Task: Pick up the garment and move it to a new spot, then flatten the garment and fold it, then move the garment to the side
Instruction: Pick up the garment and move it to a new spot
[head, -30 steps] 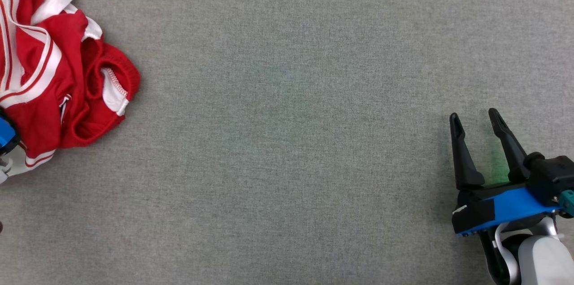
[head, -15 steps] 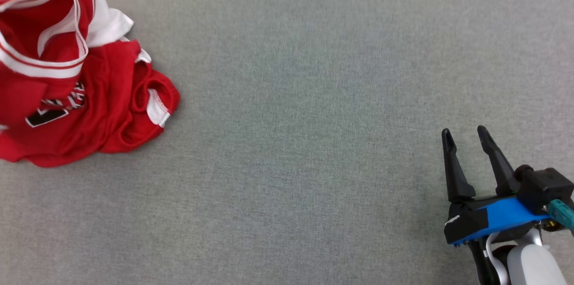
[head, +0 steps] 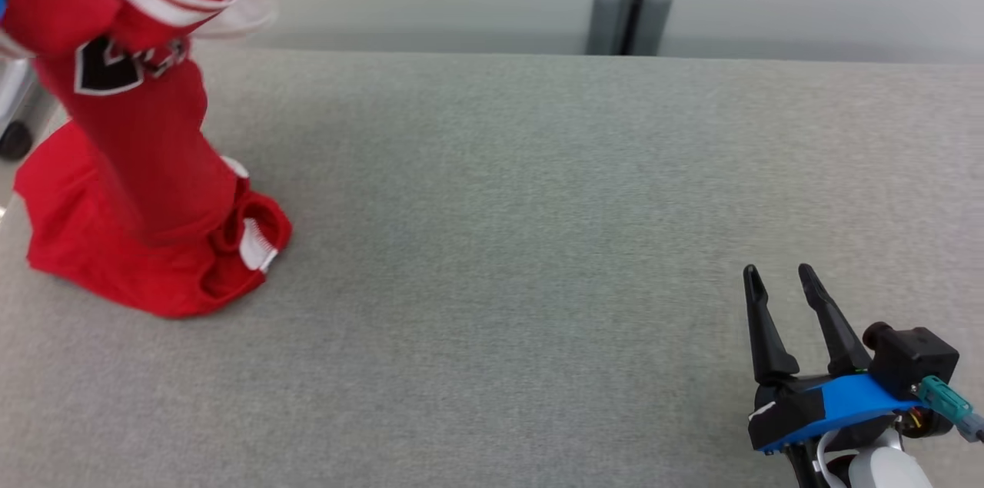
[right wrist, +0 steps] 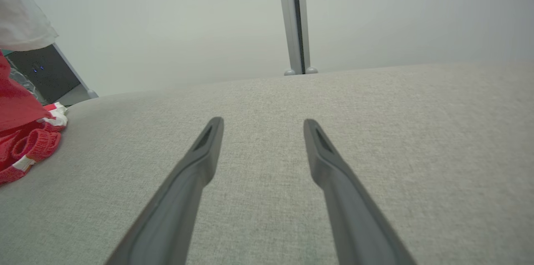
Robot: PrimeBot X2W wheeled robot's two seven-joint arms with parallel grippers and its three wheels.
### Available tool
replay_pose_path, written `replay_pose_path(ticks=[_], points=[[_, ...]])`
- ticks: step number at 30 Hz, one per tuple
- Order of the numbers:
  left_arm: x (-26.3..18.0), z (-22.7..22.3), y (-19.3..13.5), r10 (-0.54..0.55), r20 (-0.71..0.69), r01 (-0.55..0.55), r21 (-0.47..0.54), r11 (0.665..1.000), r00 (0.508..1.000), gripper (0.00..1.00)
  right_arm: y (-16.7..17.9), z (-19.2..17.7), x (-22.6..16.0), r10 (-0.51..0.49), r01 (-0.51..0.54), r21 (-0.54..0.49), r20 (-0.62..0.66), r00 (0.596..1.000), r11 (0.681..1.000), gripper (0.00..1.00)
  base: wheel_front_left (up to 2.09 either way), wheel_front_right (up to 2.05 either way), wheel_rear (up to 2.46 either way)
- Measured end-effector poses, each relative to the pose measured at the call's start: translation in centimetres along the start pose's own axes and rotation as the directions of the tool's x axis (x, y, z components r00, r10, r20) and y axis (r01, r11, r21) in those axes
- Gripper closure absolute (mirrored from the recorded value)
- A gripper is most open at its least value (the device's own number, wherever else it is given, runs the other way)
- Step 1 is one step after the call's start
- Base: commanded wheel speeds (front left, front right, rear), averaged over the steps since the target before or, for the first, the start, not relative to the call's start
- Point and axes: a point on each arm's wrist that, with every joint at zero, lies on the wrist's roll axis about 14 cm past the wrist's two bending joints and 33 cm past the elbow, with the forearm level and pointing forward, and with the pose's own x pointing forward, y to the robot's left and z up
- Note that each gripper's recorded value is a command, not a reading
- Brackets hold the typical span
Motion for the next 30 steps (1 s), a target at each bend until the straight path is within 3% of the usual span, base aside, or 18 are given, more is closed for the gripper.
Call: replay_pose_path(ticks=[7, 13, 17, 22, 26, 30], points=[[1.8, 3.5, -8.5, -0.231, 0.115, 0.229, 0.026, 0.973, 0.966, 1.00, -2.8, 1.0, -2.2, -0.087, 0.087, 0.000, 0.033, 0.996, 0.996, 0.00, 0.00, 0.00, 0.00], [3.3, 2.4, -14.8, -0.387, 0.109, 0.388, 0.010, 0.922, 0.916, 1.00, -5.2, 1.5, -4.2, -0.166, 0.166, 0.001, 0.050, 0.985, 0.986, 0.00, 0.00, 0.00, 0.00], [4.0, -0.7, -18.7, -0.482, 0.050, 0.483, -0.024, 0.875, 0.875, 1.00, -6.6, 1.8, -5.4, -0.212, 0.213, 0.005, 0.060, 0.975, 0.977, 0.00, 0.00, 0.00, 0.00], [3.6, -6.0, -23.6, -0.584, -0.004, 0.577, -0.149, 0.803, 0.812, 1.00, -7.9, 2.2, -6.6, -0.257, 0.257, 0.006, 0.070, 0.964, 0.966, 0.00, 0.00, 0.00, 0.00], [3.2, -12.3, -25.5, -0.599, -0.101, 0.563, -0.248, 0.788, 0.794, 1.00, -8.3, 2.2, -7.2, -0.273, 0.273, 0.012, 0.072, 0.959, 0.962, 0.00, 0.00, 0.00, 0.00], [1.8, -19.7, -26.4, -0.575, -0.248, 0.513, -0.275, 0.813, 0.779, 1.00, -8.6, 2.3, -7.5, -0.283, 0.283, 0.012, 0.074, 0.956, 0.959, 0.00, 0.00, 0.00, 0.00]])
